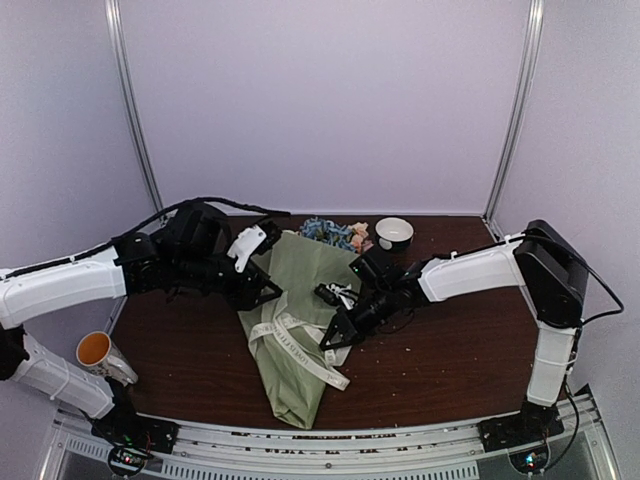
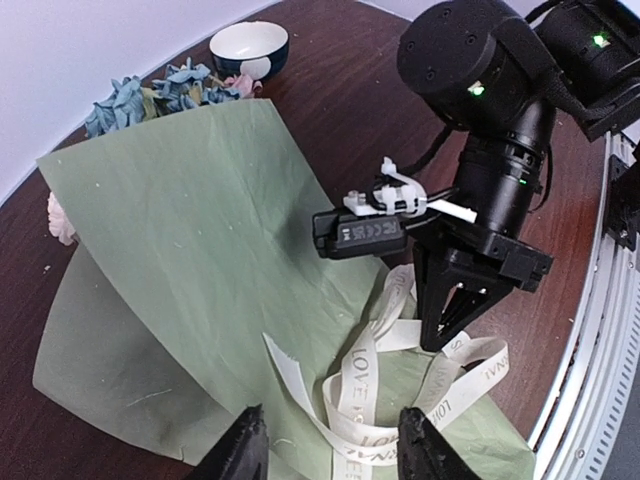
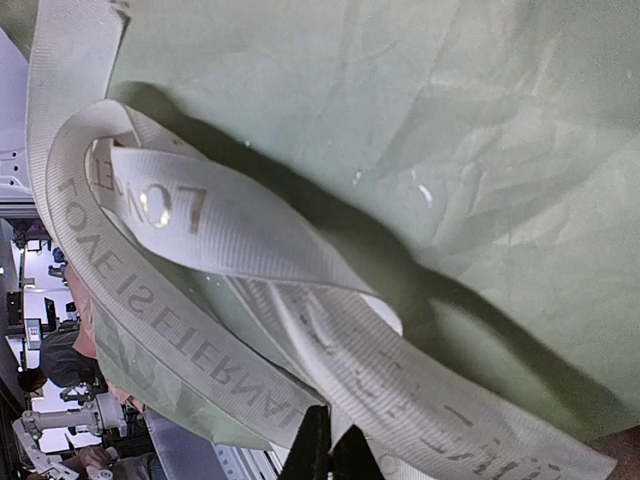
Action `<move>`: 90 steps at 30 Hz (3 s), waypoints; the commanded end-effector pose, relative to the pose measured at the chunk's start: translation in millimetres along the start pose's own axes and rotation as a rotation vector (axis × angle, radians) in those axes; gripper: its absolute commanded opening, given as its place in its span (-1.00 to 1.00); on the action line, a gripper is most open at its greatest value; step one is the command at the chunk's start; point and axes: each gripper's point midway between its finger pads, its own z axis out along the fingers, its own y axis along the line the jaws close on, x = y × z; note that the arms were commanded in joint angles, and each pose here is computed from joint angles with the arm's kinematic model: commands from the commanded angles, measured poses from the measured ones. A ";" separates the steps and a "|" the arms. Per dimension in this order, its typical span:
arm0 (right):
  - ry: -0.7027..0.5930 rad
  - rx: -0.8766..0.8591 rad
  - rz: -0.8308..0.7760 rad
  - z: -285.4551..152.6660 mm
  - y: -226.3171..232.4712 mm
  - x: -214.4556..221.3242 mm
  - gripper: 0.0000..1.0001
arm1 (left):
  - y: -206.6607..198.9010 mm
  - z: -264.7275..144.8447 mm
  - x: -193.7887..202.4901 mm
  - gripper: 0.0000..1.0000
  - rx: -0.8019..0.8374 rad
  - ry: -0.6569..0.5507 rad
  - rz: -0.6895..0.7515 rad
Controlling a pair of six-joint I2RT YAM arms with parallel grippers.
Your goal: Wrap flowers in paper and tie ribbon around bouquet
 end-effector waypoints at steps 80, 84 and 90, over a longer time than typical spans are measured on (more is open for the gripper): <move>-0.387 -0.261 -0.715 -128.4 291.7 -151.9 -1.00 | 174.1 -69.9 110.1 -0.17 -0.634 -0.226 -0.411; -0.419 -0.240 -0.655 -129.8 278.8 -164.7 -1.00 | 127.2 -88.1 51.5 0.19 -0.576 -0.424 -0.185; -0.428 -0.242 -0.625 -130.0 273.2 -171.0 -1.00 | 56.2 -88.9 -2.5 0.31 -0.240 -0.575 0.002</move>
